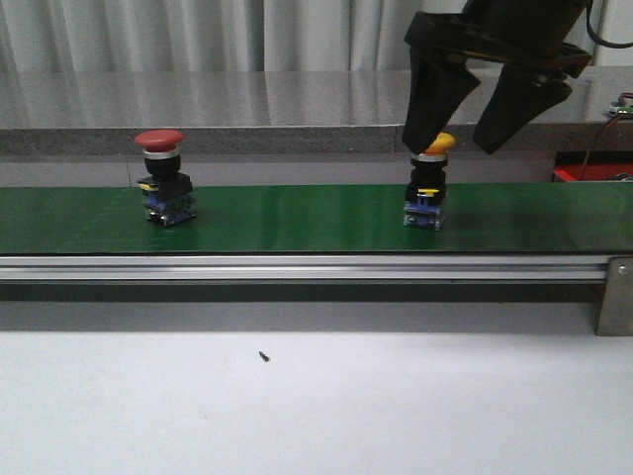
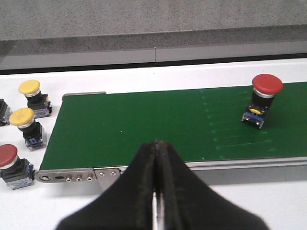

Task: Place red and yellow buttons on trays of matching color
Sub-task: 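Grasp the yellow button off the conveyor with the right gripper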

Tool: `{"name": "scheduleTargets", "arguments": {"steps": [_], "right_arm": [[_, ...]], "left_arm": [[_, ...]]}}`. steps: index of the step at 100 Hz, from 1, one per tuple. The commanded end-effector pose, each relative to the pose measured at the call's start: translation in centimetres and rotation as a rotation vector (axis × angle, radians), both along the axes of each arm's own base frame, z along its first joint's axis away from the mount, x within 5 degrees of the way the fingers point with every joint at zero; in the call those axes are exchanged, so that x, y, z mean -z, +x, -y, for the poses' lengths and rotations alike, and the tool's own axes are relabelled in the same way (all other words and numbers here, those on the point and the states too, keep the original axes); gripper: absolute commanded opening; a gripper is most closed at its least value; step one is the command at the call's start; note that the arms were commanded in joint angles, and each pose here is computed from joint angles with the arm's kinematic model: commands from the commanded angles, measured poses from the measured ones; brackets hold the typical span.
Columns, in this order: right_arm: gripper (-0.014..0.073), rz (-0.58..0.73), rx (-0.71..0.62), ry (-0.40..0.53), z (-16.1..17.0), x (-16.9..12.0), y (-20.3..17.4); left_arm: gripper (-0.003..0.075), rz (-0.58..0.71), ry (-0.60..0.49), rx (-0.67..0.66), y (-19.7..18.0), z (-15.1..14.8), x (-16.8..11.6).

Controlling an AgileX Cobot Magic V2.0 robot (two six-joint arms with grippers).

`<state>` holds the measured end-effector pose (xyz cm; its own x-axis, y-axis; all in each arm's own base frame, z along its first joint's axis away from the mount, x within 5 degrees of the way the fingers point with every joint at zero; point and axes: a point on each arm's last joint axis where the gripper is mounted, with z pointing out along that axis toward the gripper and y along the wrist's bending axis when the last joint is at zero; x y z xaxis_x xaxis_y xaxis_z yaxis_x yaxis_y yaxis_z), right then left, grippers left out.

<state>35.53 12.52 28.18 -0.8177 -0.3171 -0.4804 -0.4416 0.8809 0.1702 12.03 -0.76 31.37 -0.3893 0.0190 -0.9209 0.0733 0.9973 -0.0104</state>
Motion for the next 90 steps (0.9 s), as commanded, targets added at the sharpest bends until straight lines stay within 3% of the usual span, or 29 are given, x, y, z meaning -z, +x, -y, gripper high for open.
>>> {"name": "scheduleTargets", "arguments": {"steps": [1,15,46,66,90], "right_arm": [[0.0601,0.101,-0.001,0.010,0.0,-1.9,0.5],[0.0567,0.088,-0.003,-0.018,-0.1,-0.6,1.2],[0.0274,0.076,-0.003,-0.021,-0.1,-0.2,1.3],[0.0256,0.044,0.005,-0.024,0.3,-0.4,1.0],[0.0256,0.024,0.073,-0.037,4.0,-3.8,-1.1]], "left_arm": [[-0.0020,0.094,-0.006,-0.002,0.2,0.0,-1.5],[-0.0019,0.094,-0.006,-0.002,0.2,0.0,-1.5],[-0.0020,0.094,-0.006,-0.002,0.2,0.0,-1.5],[-0.0020,0.092,-0.006,-0.002,0.2,0.0,-1.5],[-0.0020,0.087,-0.006,-0.001,0.1,0.0,-1.4]]}}
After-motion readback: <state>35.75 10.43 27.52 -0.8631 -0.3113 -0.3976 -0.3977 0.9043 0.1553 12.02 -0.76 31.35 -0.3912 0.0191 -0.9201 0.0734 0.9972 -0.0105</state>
